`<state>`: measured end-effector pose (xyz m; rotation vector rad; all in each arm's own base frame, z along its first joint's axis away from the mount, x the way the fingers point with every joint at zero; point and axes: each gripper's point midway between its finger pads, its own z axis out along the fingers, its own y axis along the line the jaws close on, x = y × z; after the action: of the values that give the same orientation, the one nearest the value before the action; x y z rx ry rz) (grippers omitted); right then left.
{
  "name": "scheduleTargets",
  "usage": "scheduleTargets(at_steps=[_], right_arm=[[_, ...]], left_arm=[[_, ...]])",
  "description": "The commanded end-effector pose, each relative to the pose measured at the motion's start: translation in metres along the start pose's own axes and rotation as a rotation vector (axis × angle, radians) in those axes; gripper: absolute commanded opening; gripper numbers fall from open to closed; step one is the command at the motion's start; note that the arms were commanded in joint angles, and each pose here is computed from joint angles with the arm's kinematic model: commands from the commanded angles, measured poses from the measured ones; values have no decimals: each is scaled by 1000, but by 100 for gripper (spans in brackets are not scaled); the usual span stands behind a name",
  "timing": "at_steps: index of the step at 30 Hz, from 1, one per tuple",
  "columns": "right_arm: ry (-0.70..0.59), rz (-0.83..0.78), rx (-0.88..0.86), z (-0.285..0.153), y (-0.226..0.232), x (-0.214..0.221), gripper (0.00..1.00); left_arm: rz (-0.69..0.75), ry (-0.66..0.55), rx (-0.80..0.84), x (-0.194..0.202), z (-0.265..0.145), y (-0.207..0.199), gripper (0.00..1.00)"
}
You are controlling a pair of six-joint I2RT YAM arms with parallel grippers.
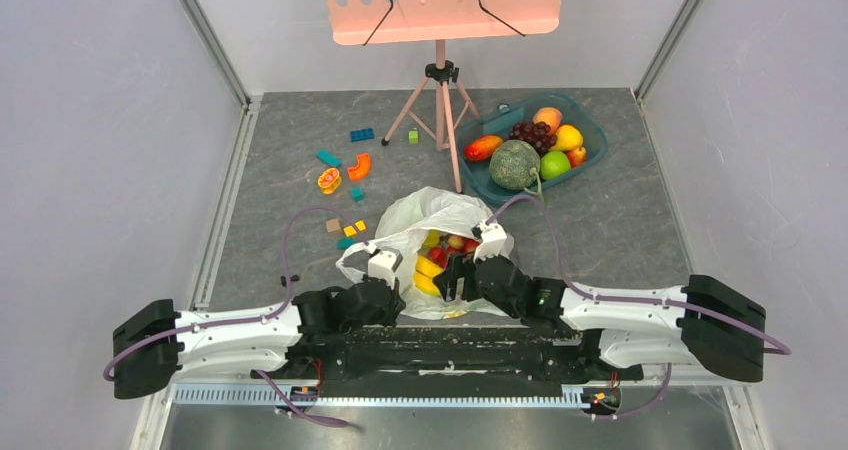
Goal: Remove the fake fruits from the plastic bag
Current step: Take out the fake fruit from the plastic bag.
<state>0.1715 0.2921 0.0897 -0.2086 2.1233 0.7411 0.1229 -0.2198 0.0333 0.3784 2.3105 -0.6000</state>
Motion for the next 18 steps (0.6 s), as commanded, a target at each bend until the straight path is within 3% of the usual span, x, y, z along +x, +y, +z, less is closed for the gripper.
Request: scheduleTargets(at_steps=[1, 9, 18], right_arm=[[3, 156, -43, 6, 7, -2, 77], [64, 239, -142, 15, 12, 14, 64], [98, 242, -166, 29, 20, 23, 63]], left_arm=[[-39, -54, 10, -19, -1, -11, 2], [-31, -50, 5, -19, 1, -11, 2], [-26, -47, 6, -18, 1, -11, 2]])
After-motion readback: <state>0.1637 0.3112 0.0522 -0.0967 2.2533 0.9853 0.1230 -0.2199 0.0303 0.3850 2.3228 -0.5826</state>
